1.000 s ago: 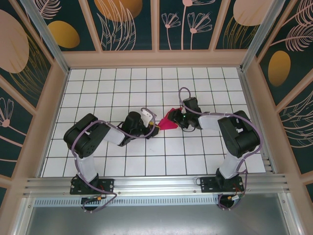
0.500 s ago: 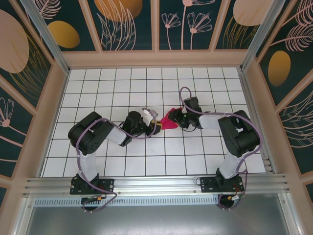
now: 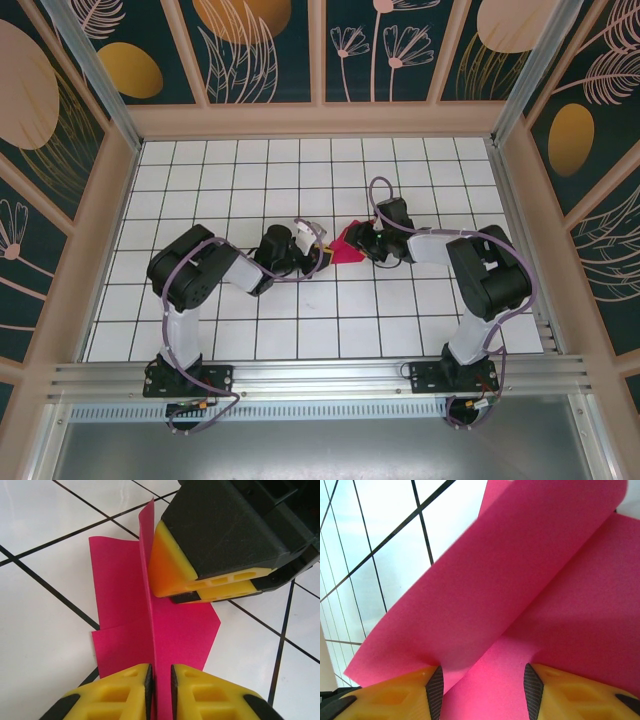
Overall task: Fold a paper plane with a square sheet of paper (pick it up from the middle)
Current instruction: Fourth fold the wing at the center of the table.
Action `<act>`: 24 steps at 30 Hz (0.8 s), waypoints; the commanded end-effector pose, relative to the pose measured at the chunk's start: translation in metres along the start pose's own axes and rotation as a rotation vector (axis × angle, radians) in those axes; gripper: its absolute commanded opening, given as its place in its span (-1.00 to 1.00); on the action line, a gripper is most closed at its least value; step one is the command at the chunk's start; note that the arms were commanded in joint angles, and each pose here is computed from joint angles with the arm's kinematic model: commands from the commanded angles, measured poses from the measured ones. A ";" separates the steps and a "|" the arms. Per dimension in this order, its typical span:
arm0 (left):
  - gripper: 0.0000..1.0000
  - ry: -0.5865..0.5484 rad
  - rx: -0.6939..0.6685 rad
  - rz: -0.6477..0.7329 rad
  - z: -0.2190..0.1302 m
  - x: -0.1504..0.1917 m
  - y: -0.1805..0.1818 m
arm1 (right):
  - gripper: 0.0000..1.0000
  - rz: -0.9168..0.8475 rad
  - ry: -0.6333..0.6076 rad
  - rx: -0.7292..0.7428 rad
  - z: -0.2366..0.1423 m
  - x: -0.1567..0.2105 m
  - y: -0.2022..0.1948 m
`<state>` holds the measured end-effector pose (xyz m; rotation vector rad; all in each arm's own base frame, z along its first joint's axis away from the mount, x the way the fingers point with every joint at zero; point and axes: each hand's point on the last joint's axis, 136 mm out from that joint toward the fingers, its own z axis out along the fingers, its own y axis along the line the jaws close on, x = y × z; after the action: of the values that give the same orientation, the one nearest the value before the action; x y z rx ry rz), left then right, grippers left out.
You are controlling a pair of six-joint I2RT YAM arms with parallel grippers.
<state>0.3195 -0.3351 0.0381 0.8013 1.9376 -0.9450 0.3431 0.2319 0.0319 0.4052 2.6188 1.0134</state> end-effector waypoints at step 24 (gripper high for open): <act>-1.00 0.159 0.090 -0.291 0.016 0.007 -0.013 | 0.02 -0.105 -0.050 -0.052 -0.035 0.008 0.006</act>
<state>0.3168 -0.3501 0.0300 0.7229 2.1286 -1.1073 0.3188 0.2233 0.0551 0.2663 2.5683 1.0475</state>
